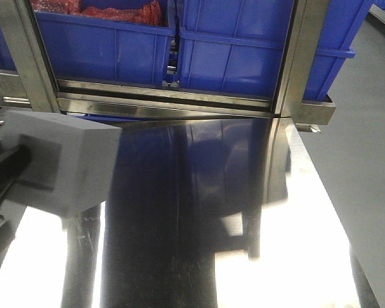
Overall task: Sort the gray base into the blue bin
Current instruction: 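Lift the gray block with the left gripper toward the robot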
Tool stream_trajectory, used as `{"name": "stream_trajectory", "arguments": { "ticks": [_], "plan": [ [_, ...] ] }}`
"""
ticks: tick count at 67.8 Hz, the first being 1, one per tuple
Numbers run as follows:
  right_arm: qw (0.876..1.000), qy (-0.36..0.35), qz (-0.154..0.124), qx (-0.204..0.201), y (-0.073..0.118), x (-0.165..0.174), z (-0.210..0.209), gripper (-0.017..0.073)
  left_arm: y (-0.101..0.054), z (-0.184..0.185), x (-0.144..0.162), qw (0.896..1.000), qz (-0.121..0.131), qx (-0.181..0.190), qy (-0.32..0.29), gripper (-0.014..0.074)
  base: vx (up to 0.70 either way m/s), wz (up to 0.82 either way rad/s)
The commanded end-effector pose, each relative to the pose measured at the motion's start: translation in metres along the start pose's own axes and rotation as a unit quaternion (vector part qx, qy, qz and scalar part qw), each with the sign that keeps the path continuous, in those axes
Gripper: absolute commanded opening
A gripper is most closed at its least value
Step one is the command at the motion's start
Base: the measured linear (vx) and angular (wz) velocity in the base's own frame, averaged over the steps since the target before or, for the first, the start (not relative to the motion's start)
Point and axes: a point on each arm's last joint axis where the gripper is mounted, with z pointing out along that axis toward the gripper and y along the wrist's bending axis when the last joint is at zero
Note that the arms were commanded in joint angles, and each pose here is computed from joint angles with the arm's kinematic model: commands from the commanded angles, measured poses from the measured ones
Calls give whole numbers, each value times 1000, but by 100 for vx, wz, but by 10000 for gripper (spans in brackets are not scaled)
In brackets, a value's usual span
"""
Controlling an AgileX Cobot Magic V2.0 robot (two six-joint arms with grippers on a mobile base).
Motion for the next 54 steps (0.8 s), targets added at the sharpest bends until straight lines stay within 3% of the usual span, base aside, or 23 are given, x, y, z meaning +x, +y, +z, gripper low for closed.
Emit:
{"name": "stream_trajectory", "arguments": {
  "ticks": [1,24,54],
  "plan": [
    [1000,-27,-9,3,0,-5,1,-5,0,-20,-16,994,-11,5,-108,-8,0,0],
    [1000,-27,-9,3,0,-5,1,-5,3,-59,-9,982,-22,16,-186,-8,0,0],
    [1000,-27,-9,3,0,-5,1,-5,3,-59,-8,983,-22,16,-184,-8,0,0]
  ]
}}
